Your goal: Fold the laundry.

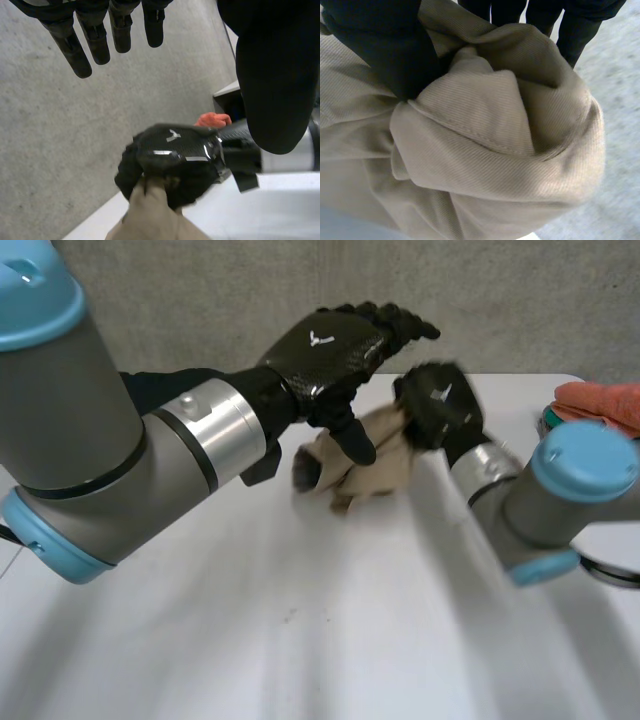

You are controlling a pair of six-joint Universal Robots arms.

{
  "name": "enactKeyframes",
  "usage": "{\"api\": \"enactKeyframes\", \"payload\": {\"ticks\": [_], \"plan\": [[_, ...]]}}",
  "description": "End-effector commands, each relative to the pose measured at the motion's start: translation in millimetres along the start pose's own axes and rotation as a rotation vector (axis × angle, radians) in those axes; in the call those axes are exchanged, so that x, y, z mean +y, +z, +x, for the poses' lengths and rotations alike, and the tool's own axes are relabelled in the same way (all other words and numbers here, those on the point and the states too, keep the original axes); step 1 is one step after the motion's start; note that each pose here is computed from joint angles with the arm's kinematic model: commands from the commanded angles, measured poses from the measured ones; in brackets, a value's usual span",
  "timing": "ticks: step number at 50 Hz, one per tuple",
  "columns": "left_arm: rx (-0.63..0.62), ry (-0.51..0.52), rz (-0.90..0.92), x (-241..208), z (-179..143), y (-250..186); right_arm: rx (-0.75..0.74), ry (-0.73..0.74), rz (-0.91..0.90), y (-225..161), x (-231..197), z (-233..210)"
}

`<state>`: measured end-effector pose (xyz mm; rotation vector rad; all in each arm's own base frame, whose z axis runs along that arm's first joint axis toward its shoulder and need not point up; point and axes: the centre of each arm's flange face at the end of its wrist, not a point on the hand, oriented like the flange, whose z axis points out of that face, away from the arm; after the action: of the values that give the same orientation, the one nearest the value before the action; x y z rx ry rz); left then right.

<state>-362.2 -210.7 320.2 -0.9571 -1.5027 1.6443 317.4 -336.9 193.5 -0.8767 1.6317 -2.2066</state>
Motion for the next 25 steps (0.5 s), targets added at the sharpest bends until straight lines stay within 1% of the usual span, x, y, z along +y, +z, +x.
{"api": "enactKeyframes", "payload": {"ticks": [1, 3, 4, 7, 8, 11, 12, 15, 16, 19, 20, 23, 24, 25], "plan": [[-0.028, 0.037, 0.082, -22.7, -2.3, -3.5, 0.165, -0.029, 0.177, 29.4, -56.0, 86.0], [-0.035, 0.045, 0.098, -26.3, -3.8, -4.0, 0.202, -0.028, 0.213, 32.8, -66.4, 107.0], [-0.037, 0.05, 0.111, -29.2, -4.5, -4.1, 0.244, -0.027, 0.243, 35.1, -72.9, 130.6], [-0.037, 0.053, 0.118, -31.0, -4.3, -4.6, 0.311, -0.022, 0.274, 35.8, -75.7, 170.3], [-0.035, 0.054, 0.119, -31.0, -4.4, -4.2, 0.348, -0.02, 0.293, 35.0, -76.3, 195.2], [-0.035, 0.053, 0.116, -30.0, -4.4, -4.0, 0.4, -0.023, 0.314, 33.5, -72.0, 229.7], [-0.035, 0.051, 0.112, -28.2, -4.7, -3.3, 0.432, -0.026, 0.323, 32.7, -65.5, 250.7], [-0.033, 0.049, 0.108, -26.4, -4.8, -2.6, 0.477, -0.045, 0.328, 29.2, -51.8, 281.6], [-0.033, 0.047, 0.105, -25.2, -5.0, -2.1, 0.499, -0.065, 0.323, 25.4, -41.0, 299.4], [-0.033, 0.044, 0.098, -22.4, -5.2, -1.6, 0.51, -0.083, 0.299, 19.1, -17.8, 320.4], [-0.033, 0.042, 0.093, -20.3, -5.2, -1.3, 0.5, -0.091, 0.274, 14.4, 1.4, 330.9], [-0.031, 0.038, 0.084, -16.6, -5.3, -0.5, 0.473, -0.094, 0.228, 5.2, 35.0, 343.7], [-0.03, 0.038, 0.082, -15.6, -4.7, -0.4, 0.461, -0.089, 0.194, -2.1, 59.8, 350.0], [-0.029, 0.036, 0.079, -14.5, -4.8, -0.2, 0.452, -0.086, 0.176, -6.2, 72.9, 352.5]]}}
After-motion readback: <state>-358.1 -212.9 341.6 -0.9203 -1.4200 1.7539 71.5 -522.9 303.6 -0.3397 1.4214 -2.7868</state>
